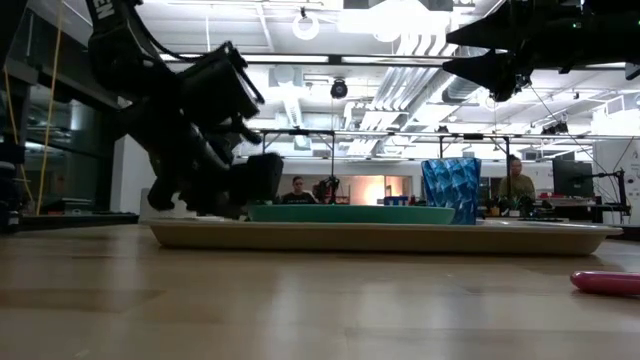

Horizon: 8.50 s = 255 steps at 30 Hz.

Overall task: Pick and place plate/cup/fork/spoon on tray
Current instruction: Put the blue spoon to the left of the light blue plate on the light brown serving tray, then put the red fork to the right of the blue spoon on the light brown serving tray

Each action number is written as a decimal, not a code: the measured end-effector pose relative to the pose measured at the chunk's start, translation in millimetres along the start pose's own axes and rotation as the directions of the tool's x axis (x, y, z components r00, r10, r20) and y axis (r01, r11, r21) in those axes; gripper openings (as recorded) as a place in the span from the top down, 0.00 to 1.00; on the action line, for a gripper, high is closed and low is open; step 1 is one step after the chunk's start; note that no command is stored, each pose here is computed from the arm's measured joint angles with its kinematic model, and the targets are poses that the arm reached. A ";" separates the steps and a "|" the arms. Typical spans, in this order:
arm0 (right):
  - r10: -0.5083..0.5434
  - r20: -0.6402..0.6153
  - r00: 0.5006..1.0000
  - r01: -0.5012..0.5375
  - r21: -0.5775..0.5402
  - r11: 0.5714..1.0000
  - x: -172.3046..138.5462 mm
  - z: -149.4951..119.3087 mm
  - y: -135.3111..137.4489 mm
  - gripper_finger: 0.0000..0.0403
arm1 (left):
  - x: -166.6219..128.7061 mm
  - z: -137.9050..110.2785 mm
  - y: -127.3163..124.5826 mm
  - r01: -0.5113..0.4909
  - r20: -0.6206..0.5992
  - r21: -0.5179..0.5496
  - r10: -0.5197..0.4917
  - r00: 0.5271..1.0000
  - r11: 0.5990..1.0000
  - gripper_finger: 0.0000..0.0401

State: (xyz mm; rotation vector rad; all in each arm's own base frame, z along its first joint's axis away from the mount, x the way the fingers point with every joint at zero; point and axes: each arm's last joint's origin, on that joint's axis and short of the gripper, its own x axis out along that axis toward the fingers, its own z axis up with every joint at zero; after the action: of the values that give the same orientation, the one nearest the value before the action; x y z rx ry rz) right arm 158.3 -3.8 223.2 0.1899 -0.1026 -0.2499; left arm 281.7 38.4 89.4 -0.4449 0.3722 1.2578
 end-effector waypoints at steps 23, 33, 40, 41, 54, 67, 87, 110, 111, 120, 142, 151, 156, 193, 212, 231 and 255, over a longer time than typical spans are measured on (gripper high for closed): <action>-0.002 -0.002 1.000 0.002 -0.001 1.000 0.0 -0.2 -0.1 0.35 | 35.2 98.5 4.9 0.171 -0.184 0.276 -0.123 0.975 0.946 0.98; -0.003 -0.006 1.000 0.003 -0.005 1.000 0.0 -0.6 -0.1 0.35 | 62.8 138.3 27.0 0.377 -0.464 0.234 -0.237 0.853 0.896 1.00; -0.004 -0.005 1.000 0.004 -0.005 1.000 0.0 -0.5 -0.2 0.35 | 73.3 124.7 24.4 0.467 -0.547 0.220 -0.288 0.786 0.857 1.00; -0.004 -0.005 1.000 0.004 -0.005 1.000 0.0 -0.5 -0.2 0.35 | 76.4 121.4 23.9 0.465 -0.552 0.223 -0.283 0.785 0.857 1.00; -0.006 -0.005 1.000 0.006 -0.005 1.000 0.0 -0.5 -0.5 0.35 | 91.0 110.9 21.0 0.424 -0.519 0.251 -0.248 0.818 0.870 1.00; -0.006 -0.004 1.000 0.006 -0.005 1.000 0.0 -0.3 -0.4 0.35 | 90.6 110.7 24.4 0.370 -0.503 0.314 -0.177 0.846 0.875 1.00; -0.008 -0.018 1.000 0.008 -0.003 1.000 0.0 -1.7 -0.6 0.35 | -69.6 122.0 -7.4 0.735 0.041 0.326 -0.785 0.618 0.595 1.00; 0.001 0.003 1.000 -0.001 0.005 1.000 0.0 0.4 -0.1 0.35 | -155.0 108.6 54.9 0.777 0.197 0.471 -0.909 0.368 0.417 1.00; 0.001 0.003 1.000 -0.001 0.004 1.000 0.0 0.5 -0.1 0.35 | -155.0 108.6 54.9 0.777 0.198 0.471 -0.909 0.368 0.417 1.00; 0.005 0.002 1.000 -0.005 0.001 1.000 0.0 0.4 0.0 0.35 | -153.0 107.1 54.2 0.769 0.194 0.471 -0.901 0.389 0.433 1.00; 0.152 -0.736 0.659 -0.080 0.132 0.988 25.1 19.8 125.1 0.35 | -153.0 107.1 54.2 0.770 0.194 0.469 -0.901 0.389 0.433 1.00; -0.038 -0.953 0.299 0.208 0.026 0.978 15.4 -18.9 219.5 0.35 | -153.0 107.1 54.2 0.770 0.194 0.469 -0.901 0.389 0.433 1.00; -0.097 -0.976 0.194 0.268 -0.043 0.963 26.9 -51.2 250.8 0.35 | -153.0 107.1 54.2 0.770 0.194 0.469 -0.901 0.389 0.433 1.00; -0.217 -0.974 -0.070 0.217 -0.227 0.949 34.3 -143.3 266.4 0.95 | -152.2 105.9 54.3 0.784 0.181 0.444 -0.900 0.396 0.434 1.00; -0.438 -0.896 -0.072 0.009 -0.440 0.898 45.6 -72.7 277.3 0.98 | -151.1 104.0 54.3 0.819 0.161 0.371 -0.899 0.408 0.438 1.00; -0.580 -0.787 0.211 -0.367 -0.614 0.699 145.7 -51.2 214.6 0.98 | -120.7 71.4 25.3 0.908 -0.177 0.152 -0.893 0.413 0.390 0.61; -0.350 -0.813 0.466 -0.546 -0.575 0.609 186.5 -51.7 226.1 0.98 | -102.4 41.8 -25.5 0.907 -0.590 -0.248 -0.795 0.138 0.341 0.51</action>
State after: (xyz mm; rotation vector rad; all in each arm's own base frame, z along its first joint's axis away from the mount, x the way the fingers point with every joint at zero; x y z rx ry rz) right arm 397.8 172.7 232.1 -0.6452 1.1057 0.0005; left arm 279.8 -30.5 179.6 -0.7900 0.6590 -0.1763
